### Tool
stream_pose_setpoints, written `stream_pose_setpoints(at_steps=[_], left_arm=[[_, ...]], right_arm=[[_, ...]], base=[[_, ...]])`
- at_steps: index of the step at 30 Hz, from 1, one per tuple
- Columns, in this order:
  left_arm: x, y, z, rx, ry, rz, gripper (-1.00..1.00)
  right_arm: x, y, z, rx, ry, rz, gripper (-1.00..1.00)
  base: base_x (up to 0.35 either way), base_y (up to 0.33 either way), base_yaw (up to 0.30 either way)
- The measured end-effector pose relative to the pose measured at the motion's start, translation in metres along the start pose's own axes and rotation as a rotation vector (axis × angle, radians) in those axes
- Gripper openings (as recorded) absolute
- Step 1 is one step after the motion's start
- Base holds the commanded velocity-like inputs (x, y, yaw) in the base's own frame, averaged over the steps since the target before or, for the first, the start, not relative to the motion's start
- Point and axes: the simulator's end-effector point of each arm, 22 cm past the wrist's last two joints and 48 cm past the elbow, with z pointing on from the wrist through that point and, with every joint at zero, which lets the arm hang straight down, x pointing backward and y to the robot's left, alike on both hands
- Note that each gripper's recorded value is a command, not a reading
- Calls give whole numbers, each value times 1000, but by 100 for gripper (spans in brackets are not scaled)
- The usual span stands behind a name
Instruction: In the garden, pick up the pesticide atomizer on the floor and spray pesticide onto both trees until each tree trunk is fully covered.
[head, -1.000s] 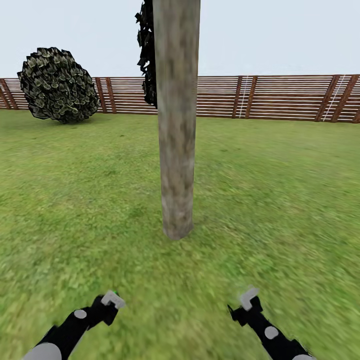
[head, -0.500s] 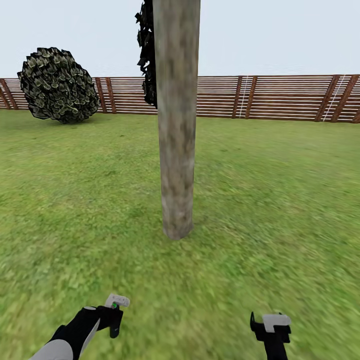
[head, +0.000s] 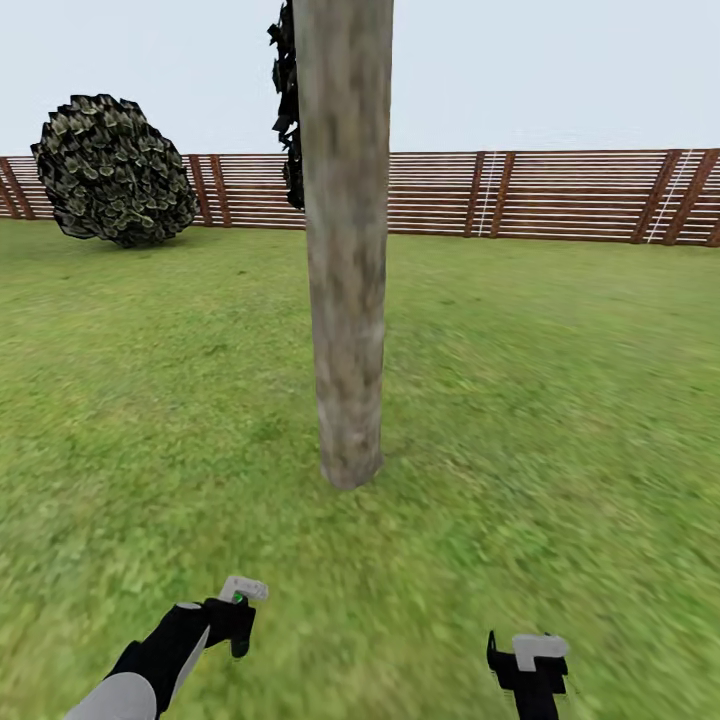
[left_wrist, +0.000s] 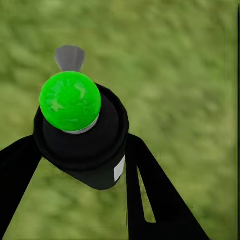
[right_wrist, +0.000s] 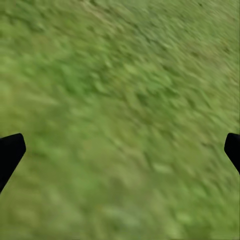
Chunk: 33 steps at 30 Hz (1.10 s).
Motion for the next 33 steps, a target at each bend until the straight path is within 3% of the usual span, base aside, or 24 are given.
stream_pose_setpoints(at_steps=[8,17,23,31,32,33], left_arm=[[-29,3,-5,-14,-62,3,-100],[-37,4,-7,-18,-79,0,-100],[-54,-14,-10,1,-73,-10,-100],[-111,-3,-26,-9,-69,-52,-100],[-131,17,-41,-48,-61,-60,-100],[-142,21,-47,-55,-86,-68,-100]], right_arm=[[0,1,0,3,3,6,100],[1,1,0,3,3,6,100],[0,1,0,2,3,6,100],[0,1,0,2,3,6,100],[1,2,0,-4,4,3,100],[1,2,-1,-4,3,2,100]], base=[[74,-253,-229],[-140,-171,-295],[-15,-9,-297],[-1,-1,-245],[0,0,0],[0,0,0]])
